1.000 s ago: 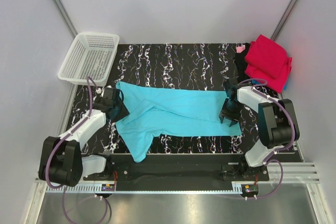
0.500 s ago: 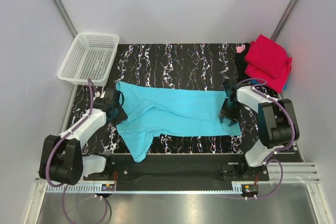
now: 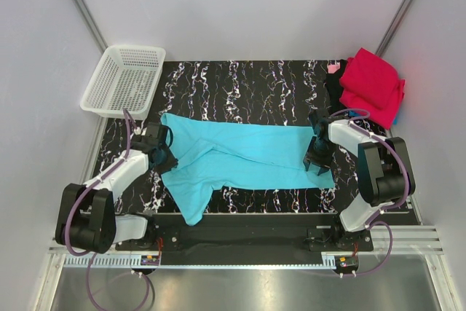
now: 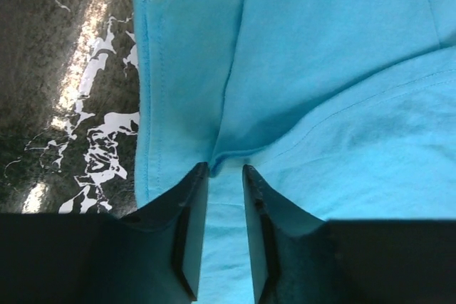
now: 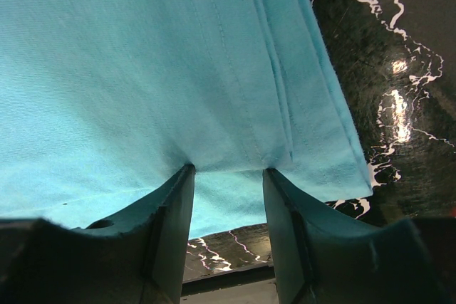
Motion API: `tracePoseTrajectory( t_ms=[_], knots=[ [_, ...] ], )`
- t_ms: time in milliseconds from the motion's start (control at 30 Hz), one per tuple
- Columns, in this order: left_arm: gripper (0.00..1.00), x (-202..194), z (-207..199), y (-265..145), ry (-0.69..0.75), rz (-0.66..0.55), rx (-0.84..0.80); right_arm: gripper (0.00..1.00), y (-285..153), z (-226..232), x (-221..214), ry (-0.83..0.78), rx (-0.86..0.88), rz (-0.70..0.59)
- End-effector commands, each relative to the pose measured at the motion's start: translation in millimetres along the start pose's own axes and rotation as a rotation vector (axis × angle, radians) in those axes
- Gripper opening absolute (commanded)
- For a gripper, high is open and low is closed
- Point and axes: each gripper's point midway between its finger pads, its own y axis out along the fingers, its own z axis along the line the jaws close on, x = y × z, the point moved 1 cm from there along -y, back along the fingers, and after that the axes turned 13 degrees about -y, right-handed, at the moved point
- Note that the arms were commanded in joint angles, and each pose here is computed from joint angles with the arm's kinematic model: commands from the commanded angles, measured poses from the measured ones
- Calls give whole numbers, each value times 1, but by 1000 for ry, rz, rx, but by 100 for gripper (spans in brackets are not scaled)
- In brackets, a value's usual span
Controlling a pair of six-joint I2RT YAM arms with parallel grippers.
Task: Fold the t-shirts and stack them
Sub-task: Fold the tshirt
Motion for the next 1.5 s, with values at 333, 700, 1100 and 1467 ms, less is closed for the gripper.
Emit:
tracePoseTrajectory(
  t_ms=[333,700,1100,1467],
  knots=[
    [30,-1,-11,3,-4,22,-40,50,-6,1,8,1,-14,-48],
    [40,2,3,7,2,-10,36,50,-6,1,9,0,-18,-45],
    [18,2,-4,14,11,4,17,50,-8,0,10,-2,-24,-49],
    [2,11,-13,-18,3,-30,-37,51,-7,-1,9,15,-33,-50]
  ],
)
